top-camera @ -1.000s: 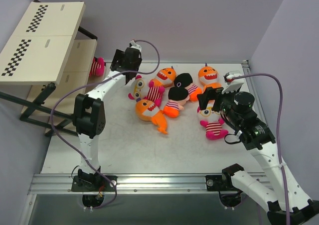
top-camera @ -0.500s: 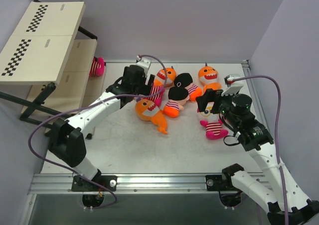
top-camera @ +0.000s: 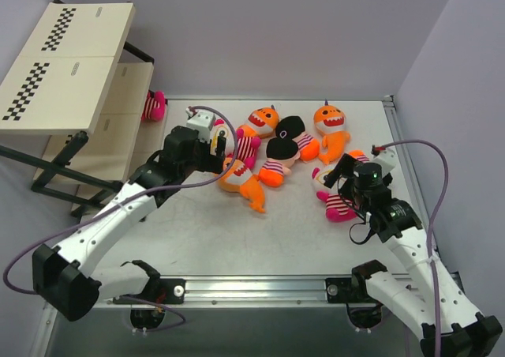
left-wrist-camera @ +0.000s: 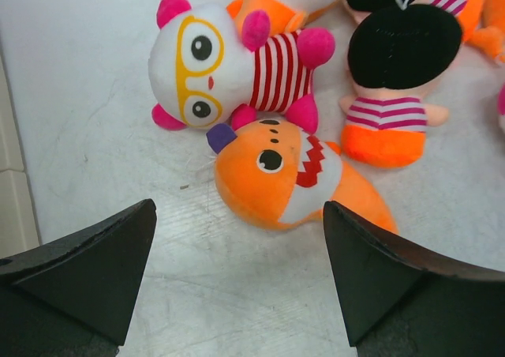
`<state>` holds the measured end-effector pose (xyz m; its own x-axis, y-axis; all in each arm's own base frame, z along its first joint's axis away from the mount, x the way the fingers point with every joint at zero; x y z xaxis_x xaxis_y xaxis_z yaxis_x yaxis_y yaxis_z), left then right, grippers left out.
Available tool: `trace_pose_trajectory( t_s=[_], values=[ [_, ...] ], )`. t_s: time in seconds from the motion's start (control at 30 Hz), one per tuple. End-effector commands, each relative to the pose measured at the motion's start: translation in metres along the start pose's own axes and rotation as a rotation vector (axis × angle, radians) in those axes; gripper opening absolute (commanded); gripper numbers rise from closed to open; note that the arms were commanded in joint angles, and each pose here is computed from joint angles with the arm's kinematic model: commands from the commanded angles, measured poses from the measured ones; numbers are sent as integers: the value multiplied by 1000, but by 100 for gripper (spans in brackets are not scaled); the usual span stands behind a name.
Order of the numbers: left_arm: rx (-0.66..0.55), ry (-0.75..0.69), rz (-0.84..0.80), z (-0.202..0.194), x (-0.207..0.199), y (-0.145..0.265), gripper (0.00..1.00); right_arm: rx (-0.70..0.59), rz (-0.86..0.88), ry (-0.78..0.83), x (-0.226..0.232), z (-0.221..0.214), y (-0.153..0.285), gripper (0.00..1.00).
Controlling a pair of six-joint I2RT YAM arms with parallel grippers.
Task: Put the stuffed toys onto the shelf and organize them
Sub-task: Grab a stuffed toy with the right arm
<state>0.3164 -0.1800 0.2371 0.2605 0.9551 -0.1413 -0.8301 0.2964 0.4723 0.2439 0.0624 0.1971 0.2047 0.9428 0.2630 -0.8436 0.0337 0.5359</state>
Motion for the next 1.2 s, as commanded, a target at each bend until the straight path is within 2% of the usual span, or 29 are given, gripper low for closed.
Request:
trace_pose_trajectory(
  t_s=[0.0, 0.17, 0.37, 0.57, 0.83, 0.93, 1.13, 1.17],
  values=[
    [-59, -3, -91, 10, -9, 25, 95, 22, -164, -137, -34, -21, -5, 98],
    [-61, -51, -164, -1, -12, 42, 95, 35, -228, -227, -54, -33, -14, 100],
    [-53, -111, -133, -11, 1, 53, 96, 70, -299, -357, -74, -59, -28, 99],
    [-54, -103, -142, -12, 0, 55, 96, 90, -236, -512, -80, -81, -44, 99],
    [-60, -102, -144, -11, 0, 57, 96, 128, -197, -600, -82, -110, -59, 94],
    [-58, -102, -153, -12, -1, 56, 96, 118, -188, -606, -83, -112, -63, 90],
    [-49, -104, -166, -14, -4, 53, 96, 117, -183, -588, -85, -119, -69, 64],
    [-47, -104, -168, -15, -4, 53, 96, 117, -184, -583, -85, -119, -69, 56]
  ],
)
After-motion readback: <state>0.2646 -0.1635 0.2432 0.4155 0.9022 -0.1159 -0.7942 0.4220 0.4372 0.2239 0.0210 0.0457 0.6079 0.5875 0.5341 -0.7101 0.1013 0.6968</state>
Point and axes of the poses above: each gripper's point midway between its finger pads, its own y axis back along the fingers, its own x axis along the line the jaws close on, z = x × y, the point moved 2 cm from there along y, back along the fingers, and after that the axes turned 6 degrees about y, right-handed, at the moved point
